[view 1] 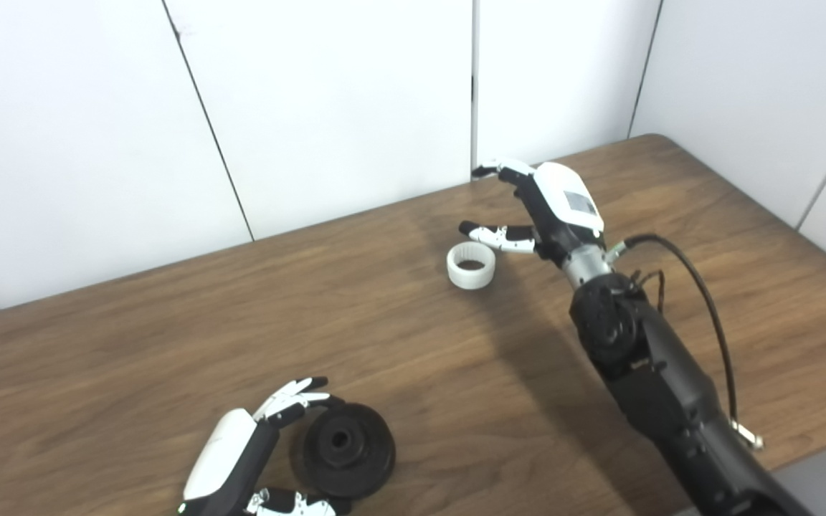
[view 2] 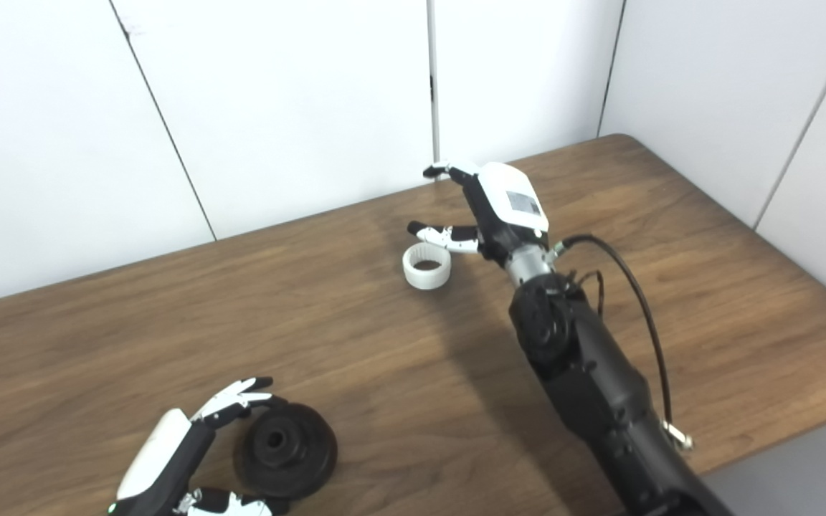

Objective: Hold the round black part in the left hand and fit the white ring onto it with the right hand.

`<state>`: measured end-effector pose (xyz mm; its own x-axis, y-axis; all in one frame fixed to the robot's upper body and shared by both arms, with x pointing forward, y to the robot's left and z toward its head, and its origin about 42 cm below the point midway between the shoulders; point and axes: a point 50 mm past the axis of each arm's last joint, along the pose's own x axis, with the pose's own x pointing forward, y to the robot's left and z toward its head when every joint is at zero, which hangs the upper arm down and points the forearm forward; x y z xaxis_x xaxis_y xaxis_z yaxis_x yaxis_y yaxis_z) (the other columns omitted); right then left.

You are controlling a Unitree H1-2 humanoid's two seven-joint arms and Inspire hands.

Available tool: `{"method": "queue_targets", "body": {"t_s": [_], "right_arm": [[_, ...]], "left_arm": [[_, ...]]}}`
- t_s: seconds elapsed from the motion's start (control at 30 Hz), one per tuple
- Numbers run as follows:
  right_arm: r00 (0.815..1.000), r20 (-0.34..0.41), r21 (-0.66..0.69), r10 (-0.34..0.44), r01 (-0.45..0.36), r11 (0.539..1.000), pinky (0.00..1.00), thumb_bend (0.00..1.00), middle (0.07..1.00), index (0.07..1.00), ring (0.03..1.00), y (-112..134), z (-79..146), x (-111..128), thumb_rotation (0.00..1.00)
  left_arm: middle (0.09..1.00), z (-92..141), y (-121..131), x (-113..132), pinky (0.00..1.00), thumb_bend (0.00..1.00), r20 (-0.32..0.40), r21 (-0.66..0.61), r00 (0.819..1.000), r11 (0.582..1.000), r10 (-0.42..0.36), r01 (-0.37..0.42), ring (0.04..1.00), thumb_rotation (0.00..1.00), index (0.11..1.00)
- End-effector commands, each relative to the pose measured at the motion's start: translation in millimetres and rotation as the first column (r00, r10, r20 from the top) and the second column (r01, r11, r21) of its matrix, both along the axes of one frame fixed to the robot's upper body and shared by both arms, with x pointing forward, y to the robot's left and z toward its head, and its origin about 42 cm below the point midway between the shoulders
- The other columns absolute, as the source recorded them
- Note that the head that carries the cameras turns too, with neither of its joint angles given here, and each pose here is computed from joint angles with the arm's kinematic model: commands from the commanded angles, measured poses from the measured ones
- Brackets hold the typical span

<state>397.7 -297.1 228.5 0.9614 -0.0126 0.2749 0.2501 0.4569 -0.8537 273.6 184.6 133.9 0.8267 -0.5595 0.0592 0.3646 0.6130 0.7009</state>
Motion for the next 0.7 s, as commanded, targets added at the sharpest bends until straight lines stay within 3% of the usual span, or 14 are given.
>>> {"method": "queue_targets", "body": {"t_s": [0.0,0.1,0.3,0.67], "right_arm": [[0.998,0.033,-0.063,0.045,-0.043,0.997,0.76,0.65,0.912,0.86,0.91,1,27,15,0.53],[0.997,-0.063,-0.104,0.053,-0.059,0.993,0.85,0.8,0.958,0.92,0.966,-4,24,24,0.65],[0.977,-0.203,-0.172,0.059,-0.094,0.981,0.91,0.97,0.999,0.954,1.0,-16,20,36,0.7],[0.934,-0.352,-0.226,0.063,-0.15,0.963,0.95,1.0,1.0,0.903,1.0,-26,8,43,0.72]], "left_arm": [[0.896,-5,2,0,0.77,0.52,-0.036,0.031,0.999,0.999,-0.004,0.006,0.927,0.07,0.491],[0.9,-4,1,0,0.77,0.52,-0.035,0.032,0.999,0.999,-0.003,0.004,0.932,0.07,0.491],[0.901,-3,1,1,0.77,0.52,-0.036,0.032,0.999,0.999,0.0,0.001,0.934,0.07,0.492],[0.896,-3,1,1,0.76,0.52,-0.032,0.03,0.999,1.0,0.007,-0.006,0.923,0.07,0.492]]}}
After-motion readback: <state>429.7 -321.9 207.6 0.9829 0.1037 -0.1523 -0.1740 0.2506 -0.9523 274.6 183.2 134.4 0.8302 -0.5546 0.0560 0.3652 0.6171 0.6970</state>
